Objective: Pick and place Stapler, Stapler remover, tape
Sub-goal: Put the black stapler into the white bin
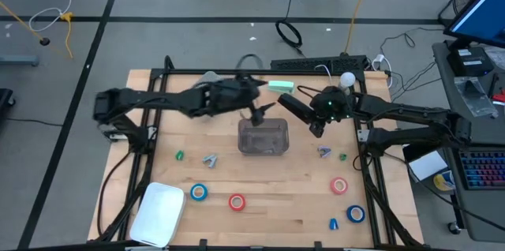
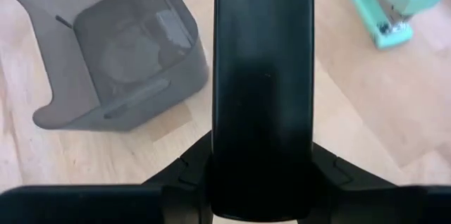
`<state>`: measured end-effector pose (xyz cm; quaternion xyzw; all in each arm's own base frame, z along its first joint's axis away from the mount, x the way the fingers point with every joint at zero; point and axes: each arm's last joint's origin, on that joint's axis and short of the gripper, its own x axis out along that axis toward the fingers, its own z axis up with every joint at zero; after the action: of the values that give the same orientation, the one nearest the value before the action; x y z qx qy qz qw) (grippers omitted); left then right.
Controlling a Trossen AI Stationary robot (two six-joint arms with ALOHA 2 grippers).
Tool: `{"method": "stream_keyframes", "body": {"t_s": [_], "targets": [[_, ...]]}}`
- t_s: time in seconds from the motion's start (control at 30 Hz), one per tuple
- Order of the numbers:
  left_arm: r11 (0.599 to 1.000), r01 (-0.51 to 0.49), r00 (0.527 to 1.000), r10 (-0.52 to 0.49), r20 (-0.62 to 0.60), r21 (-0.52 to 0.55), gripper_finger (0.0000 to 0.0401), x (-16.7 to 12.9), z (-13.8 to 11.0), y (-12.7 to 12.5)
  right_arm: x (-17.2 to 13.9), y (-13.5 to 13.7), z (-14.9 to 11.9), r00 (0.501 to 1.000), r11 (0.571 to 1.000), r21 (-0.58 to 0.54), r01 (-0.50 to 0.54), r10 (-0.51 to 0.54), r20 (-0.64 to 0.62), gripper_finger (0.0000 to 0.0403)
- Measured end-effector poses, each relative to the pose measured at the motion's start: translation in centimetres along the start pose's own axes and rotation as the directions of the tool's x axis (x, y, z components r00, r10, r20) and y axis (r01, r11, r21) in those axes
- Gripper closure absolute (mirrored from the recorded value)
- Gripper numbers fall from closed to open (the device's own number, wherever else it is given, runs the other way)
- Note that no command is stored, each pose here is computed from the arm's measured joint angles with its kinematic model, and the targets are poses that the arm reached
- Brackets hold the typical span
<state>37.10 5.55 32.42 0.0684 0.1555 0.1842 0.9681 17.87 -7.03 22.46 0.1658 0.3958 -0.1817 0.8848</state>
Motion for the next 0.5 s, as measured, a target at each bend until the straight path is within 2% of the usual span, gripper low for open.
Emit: {"method": "stream_keyframes", "body": {"t_s": [0.17,0.3,0.5], "targets": [[0.997,0.059,0.984,-0.050,-0.173,0.049,0.0036,3.1,1.8,-0.7,0.0,0.0,0.3,1.000,0.999,-0.042,-0.001,0.003,0.029,0.0281],[0.994,0.076,0.958,-0.050,-0.282,0.082,0.0036,5.0,2.6,-0.8,0.0,0.0,0.3,1.000,0.998,-0.060,-0.001,0.003,0.028,0.0281],[0.985,0.092,0.951,-0.043,-0.305,0.148,0.0036,6.6,4.1,-0.8,0.0,0.0,0.3,1.000,0.998,-0.061,-0.001,0.002,0.027,0.0281]]}}
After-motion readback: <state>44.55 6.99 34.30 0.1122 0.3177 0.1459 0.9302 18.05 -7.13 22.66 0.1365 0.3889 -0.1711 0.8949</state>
